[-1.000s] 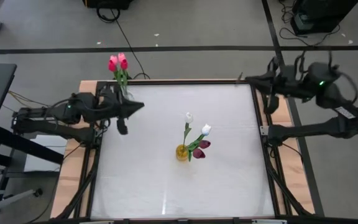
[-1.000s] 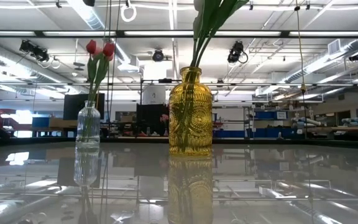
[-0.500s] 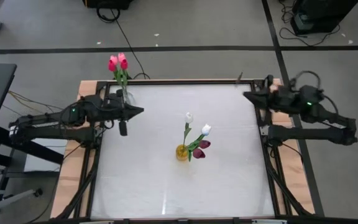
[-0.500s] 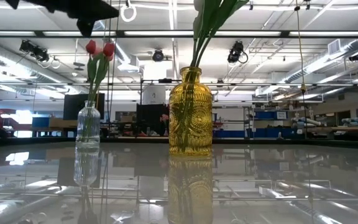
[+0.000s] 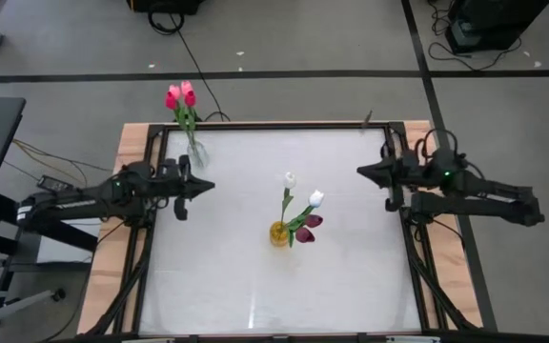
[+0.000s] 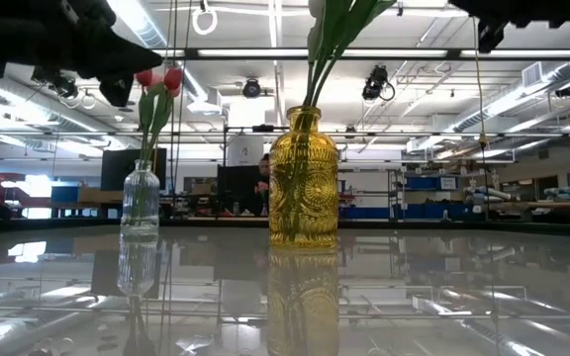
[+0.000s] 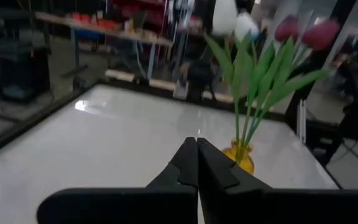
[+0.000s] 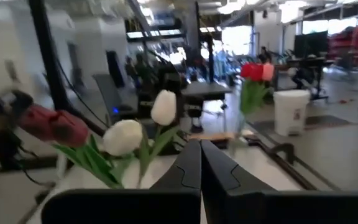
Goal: Sort flowers into vase by color
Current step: Return to Home Position
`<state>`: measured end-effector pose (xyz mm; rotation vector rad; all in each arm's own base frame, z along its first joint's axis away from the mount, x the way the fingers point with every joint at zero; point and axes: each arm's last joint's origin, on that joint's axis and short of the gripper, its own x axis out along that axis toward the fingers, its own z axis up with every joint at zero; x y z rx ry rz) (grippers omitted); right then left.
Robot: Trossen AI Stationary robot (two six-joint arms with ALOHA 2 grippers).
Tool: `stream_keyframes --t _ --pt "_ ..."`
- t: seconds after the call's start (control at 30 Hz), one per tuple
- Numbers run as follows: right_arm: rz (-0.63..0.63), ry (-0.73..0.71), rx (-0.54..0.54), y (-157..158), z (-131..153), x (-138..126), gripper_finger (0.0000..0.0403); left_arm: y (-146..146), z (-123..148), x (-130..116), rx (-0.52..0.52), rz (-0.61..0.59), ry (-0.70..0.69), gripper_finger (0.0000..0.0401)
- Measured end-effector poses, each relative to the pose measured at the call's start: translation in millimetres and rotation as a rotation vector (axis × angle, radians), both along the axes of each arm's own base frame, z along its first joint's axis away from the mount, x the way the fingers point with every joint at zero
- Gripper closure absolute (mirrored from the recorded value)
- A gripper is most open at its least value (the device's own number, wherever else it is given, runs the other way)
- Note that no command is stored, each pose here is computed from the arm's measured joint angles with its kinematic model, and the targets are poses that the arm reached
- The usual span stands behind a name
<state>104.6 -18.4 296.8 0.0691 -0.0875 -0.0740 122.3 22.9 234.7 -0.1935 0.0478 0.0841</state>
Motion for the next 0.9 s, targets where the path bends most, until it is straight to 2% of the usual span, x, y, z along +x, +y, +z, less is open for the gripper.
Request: stream_keyframes --t 0.13,0.3,0.4,0.57,0.7,0.9 --pt "0.048 -0.073 0.041 0 -17 4 0.0401 -1 -9 -5 0.009 0.004 -0.055 0.0401" --pt "0.072 -0.071 0.106 2 -48 3 0.0402 -1 -9 -16 0.094 0.050 -0.065 0.0401" --pt "0.093 -0.077 0.113 5 -59 -1 0.0402 0 -10 -24 0.107 0.080 -0.066 0.0401" --pt "0.090 0.013 0.146 9 -82 -3 0.0402 0 -17 -35 0.092 0.109 -0.012 0.0401" --pt "0.054 0.020 0.187 9 -98 -2 0.0402 -1 -16 -39 0.103 0.111 -0.028 0.0401" --pt "0.094 0.053 0.231 12 -117 1 0.0402 0 -25 -37 0.108 0.132 -0.007 0.0401"
